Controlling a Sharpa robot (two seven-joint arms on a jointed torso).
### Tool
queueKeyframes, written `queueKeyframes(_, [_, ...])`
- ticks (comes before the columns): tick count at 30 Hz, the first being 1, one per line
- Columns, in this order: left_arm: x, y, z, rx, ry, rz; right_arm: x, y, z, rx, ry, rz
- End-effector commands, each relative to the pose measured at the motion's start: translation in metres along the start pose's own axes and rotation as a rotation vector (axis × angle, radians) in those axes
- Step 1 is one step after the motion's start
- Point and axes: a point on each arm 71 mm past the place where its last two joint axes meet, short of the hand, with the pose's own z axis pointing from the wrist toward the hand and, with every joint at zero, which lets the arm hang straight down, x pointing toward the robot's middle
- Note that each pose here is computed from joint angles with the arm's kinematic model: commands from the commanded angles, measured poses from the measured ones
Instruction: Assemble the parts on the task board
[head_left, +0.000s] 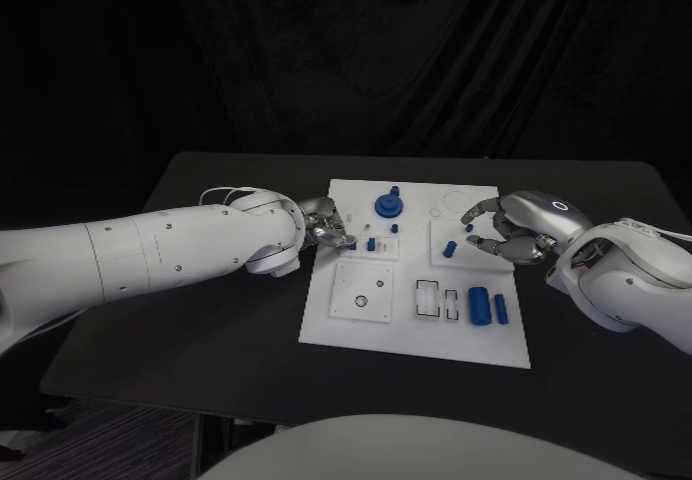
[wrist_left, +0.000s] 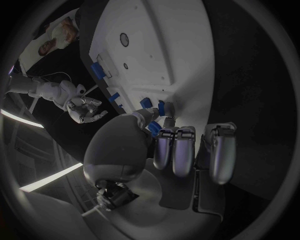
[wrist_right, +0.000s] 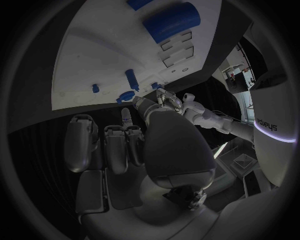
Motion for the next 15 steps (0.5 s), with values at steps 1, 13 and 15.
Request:
queueKeyframes(1, [0.0031, -0.0002, 0.0006, 0.021, 0.012, 0.003, 0.0006, -0.001, -0.0002, 0.016, 0.004, -0.001])
queueKeyframes(13, [0.0042, -0.0013, 0.0025, 0.043, 0.039, 0.013, 0.0008, -0.0007, 0.0001, 0.015, 0.004, -0.001])
queueKeyframes(15, [0.0041, -0.0006, 0.0028, 0.039, 0.042, 0.015, 0.0008, -0.0007, 0.0, 0.015, 0.004, -0.001])
